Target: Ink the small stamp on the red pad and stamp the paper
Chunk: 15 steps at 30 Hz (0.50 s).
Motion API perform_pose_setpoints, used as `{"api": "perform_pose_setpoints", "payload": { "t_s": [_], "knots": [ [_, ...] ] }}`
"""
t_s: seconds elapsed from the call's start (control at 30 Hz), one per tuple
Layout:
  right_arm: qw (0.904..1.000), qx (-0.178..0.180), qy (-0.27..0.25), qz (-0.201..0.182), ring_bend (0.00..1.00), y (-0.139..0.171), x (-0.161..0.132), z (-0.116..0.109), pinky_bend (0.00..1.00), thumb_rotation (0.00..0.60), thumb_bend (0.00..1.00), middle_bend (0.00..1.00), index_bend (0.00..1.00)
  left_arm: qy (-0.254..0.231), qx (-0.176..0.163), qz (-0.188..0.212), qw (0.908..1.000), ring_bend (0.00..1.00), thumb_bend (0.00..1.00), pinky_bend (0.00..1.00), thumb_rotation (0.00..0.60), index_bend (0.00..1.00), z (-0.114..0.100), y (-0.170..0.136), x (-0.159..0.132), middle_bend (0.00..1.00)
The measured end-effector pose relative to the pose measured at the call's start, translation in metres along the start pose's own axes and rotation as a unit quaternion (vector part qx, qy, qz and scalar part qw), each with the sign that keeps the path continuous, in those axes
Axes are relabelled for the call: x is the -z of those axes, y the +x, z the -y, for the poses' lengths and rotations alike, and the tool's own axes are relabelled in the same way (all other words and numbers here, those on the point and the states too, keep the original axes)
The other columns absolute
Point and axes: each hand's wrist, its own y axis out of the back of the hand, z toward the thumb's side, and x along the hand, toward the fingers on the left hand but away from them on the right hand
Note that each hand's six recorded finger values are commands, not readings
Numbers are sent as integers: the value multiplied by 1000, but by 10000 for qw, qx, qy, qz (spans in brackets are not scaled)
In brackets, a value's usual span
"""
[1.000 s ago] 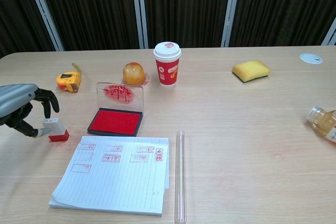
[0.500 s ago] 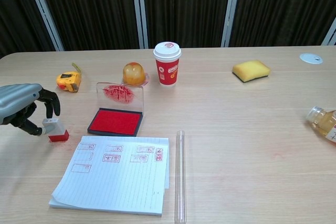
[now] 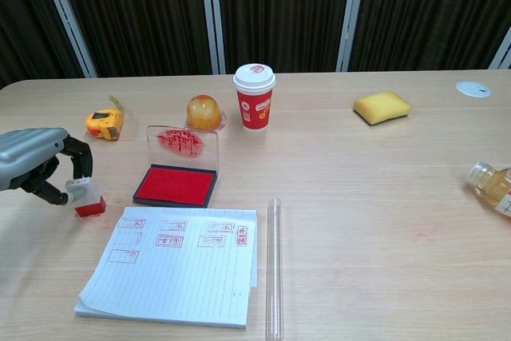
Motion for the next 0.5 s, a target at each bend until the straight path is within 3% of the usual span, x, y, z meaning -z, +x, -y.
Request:
{"api": "perform_pose_setpoints", "payload": {
  "t_s": [0.5],
  "knots": [
    [10000, -53, 14, 31, 0, -1, 1, 4, 0, 600, 0, 0, 0, -138, 29, -29, 9999, 805, 332, 875, 600, 546, 1, 2, 3, 543]
  ]
}}
